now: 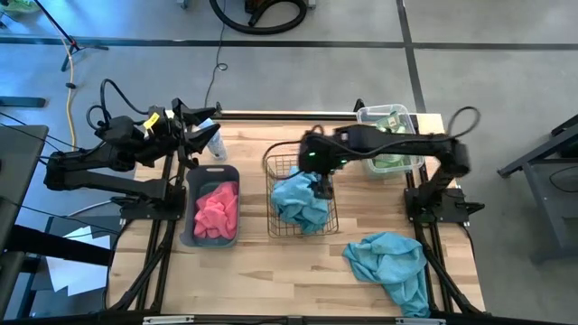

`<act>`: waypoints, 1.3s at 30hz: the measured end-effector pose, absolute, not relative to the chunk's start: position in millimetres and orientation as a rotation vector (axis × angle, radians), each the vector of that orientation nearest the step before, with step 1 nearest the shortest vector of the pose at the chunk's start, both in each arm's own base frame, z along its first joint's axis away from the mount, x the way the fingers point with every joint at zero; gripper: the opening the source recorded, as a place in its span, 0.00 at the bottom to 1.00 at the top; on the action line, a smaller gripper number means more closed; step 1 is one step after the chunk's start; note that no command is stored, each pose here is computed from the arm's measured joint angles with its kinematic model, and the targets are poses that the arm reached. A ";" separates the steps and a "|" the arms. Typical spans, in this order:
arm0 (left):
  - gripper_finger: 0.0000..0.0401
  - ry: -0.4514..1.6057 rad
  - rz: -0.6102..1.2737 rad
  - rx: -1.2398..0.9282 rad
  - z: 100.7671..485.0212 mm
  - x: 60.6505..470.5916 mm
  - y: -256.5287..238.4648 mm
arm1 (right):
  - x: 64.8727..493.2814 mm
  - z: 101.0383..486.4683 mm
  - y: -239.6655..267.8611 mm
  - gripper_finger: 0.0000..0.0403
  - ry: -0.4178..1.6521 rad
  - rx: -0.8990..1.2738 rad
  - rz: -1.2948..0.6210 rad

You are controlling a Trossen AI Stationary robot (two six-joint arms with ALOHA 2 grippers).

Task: Sort microfiber towel by color & place in baskets
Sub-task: Put the blue towel into the wire basket

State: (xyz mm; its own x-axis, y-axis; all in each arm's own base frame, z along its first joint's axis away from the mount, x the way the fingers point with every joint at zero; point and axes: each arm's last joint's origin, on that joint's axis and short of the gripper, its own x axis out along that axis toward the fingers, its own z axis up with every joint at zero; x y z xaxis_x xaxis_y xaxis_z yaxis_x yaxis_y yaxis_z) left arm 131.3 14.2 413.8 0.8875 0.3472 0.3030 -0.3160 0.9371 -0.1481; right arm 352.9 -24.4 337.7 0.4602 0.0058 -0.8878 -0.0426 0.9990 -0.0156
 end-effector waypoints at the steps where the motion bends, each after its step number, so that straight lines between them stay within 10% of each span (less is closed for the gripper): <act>1: 0.56 -0.332 0.338 -0.095 413.8 131.4 14.0 | 343.9 339.0 -24.7 0.79 1.079 -0.019 0.015; 18: 0.56 -0.438 0.196 -0.144 422.4 136.7 10.6 | 190.3 337.3 19.4 0.79 0.627 0.587 0.059; 27: 0.56 -0.413 0.190 -0.179 419.0 145.0 11.0 | 187.1 319.7 65.8 0.79 1.069 0.811 0.253; 39: 0.56 -0.419 0.180 -0.208 419.4 144.4 10.8 | 154.2 221.7 143.1 0.79 1.662 0.773 -0.130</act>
